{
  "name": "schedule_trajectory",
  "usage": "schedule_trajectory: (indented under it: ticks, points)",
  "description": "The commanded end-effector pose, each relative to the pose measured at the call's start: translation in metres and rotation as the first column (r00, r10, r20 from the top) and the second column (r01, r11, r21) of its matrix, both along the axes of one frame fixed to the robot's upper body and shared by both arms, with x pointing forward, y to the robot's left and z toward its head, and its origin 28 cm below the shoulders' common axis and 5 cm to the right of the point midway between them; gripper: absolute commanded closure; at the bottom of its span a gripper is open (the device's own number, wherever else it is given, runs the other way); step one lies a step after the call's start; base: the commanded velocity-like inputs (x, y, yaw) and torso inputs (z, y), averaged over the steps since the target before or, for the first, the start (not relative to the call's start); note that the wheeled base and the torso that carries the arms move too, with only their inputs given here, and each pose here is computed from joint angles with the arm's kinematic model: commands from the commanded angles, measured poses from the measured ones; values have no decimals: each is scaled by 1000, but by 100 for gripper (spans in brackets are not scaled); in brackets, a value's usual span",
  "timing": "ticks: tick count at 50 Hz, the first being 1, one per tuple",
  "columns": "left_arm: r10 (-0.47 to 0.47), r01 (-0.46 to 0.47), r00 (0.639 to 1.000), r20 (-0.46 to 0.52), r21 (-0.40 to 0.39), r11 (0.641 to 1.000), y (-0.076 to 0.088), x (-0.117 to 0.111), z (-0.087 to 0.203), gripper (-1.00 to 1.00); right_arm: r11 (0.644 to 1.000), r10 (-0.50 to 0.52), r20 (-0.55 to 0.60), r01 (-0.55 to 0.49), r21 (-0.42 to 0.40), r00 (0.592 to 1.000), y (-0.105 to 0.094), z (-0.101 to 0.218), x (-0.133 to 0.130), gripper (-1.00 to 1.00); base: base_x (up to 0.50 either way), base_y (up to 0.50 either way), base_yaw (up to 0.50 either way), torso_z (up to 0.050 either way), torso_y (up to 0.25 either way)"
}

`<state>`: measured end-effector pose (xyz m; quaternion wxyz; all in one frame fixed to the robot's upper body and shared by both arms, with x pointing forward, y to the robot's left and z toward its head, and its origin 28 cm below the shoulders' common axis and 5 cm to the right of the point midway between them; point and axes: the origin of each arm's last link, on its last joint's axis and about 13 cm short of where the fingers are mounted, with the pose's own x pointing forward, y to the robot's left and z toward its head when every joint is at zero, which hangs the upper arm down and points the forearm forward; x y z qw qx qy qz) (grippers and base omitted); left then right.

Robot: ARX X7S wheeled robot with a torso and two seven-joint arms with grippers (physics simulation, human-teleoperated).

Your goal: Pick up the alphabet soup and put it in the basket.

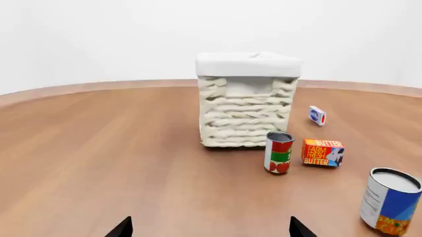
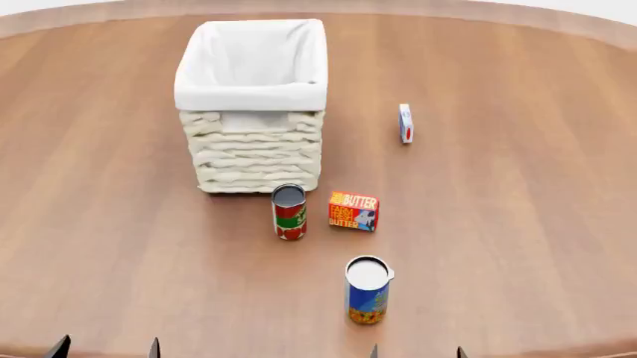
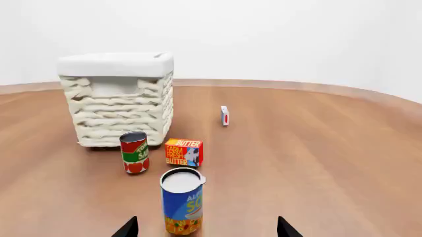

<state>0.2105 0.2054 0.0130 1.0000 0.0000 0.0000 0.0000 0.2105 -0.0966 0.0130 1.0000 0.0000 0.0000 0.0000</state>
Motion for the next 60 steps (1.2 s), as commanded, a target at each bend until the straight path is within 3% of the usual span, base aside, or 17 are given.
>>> schedule_trajectory:
  ticks: [1, 9, 12, 17, 18, 24, 30, 60]
  points:
    - [0, 0, 1000, 0, 0, 1000, 0, 0, 0, -100, 1000, 0, 0, 0, 0, 1000, 0, -3, 1, -100, 0, 0, 0, 0, 0]
    - [22, -24, 995, 101, 22, 999, 3, -16, 41, -100, 1000, 10, 140, -10, -4, 990, 4, 57, -5, -100, 0, 0, 0, 0, 0]
    - [33, -40, 984, 174, 36, 999, 6, -31, 69, -100, 1000, 21, 205, -24, 15, 979, 6, 82, -16, -100, 0, 0, 0, 0, 0]
    - [29, -36, 976, 215, 29, 999, 6, -38, 82, -100, 1000, 22, 237, -21, -9, 971, 7, 92, -21, -100, 0, 0, 0, 0, 0]
    - [29, -37, 966, 258, 28, 999, 5, -49, 96, -100, 1000, 25, 275, -23, -10, 961, 9, 106, -27, -100, 0, 0, 0, 0, 0]
    - [29, -47, 944, 329, 46, 998, 5, -65, 117, -100, 999, 31, 338, -27, -17, 941, 11, 128, -40, -100, 0, 0, 0, 0, 0]
    - [30, -47, 939, 341, 41, 998, 5, -68, 120, -100, 999, 39, 343, -40, -3, 938, 13, 134, -42, -100, 42, 0, 0, 0, 0]
    - [51, -62, 950, 309, 24, 998, 6, -63, 112, -100, 999, 36, 301, -39, 4, 953, 16, 125, -37, -100, 497, 0, 0, 0, 0]
